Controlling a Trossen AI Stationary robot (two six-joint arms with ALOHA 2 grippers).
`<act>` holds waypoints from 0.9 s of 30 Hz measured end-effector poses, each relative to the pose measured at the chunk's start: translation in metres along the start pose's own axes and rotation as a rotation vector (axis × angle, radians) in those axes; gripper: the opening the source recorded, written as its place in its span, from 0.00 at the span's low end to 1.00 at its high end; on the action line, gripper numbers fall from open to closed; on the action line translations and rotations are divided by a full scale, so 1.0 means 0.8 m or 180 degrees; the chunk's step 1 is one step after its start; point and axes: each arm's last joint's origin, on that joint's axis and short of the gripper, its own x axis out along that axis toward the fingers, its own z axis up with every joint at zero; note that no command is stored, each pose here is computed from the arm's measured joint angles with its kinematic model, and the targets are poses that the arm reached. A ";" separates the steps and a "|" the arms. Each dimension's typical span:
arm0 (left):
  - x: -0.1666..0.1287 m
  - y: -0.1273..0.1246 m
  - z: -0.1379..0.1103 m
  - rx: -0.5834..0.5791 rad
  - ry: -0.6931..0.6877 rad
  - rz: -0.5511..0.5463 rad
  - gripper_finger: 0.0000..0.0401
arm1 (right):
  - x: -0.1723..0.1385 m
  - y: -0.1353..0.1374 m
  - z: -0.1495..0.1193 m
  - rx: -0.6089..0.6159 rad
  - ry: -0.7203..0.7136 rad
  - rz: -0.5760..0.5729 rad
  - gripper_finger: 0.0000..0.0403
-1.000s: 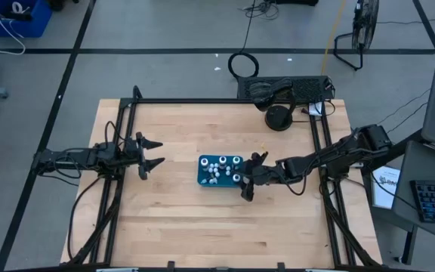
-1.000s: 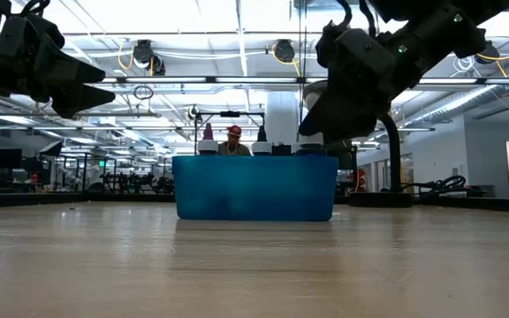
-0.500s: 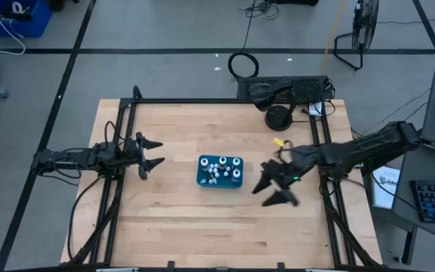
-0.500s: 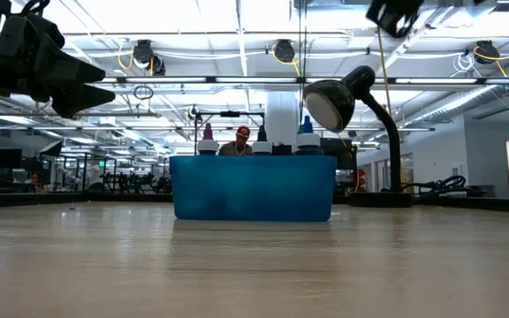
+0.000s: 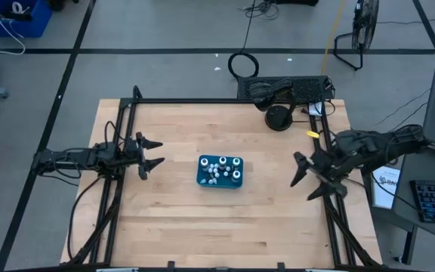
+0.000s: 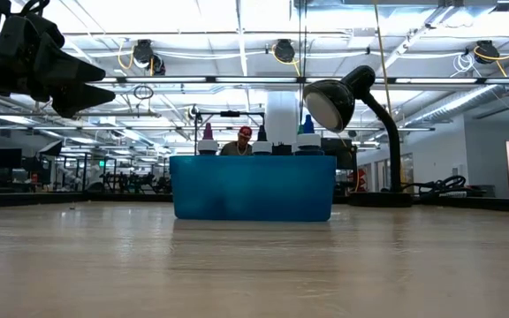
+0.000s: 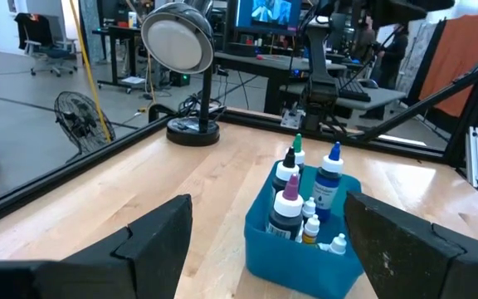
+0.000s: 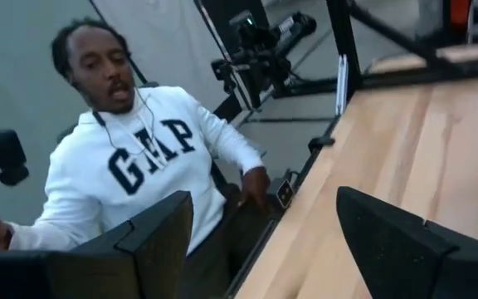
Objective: Pick & Place food coloring
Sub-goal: Return to Home Position
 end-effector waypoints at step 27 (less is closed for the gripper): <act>0.000 0.000 0.000 0.0000 -0.0001 -0.0001 0.77 | -0.012 -0.061 -0.137 -0.1777 -0.1672 0.0388 0.70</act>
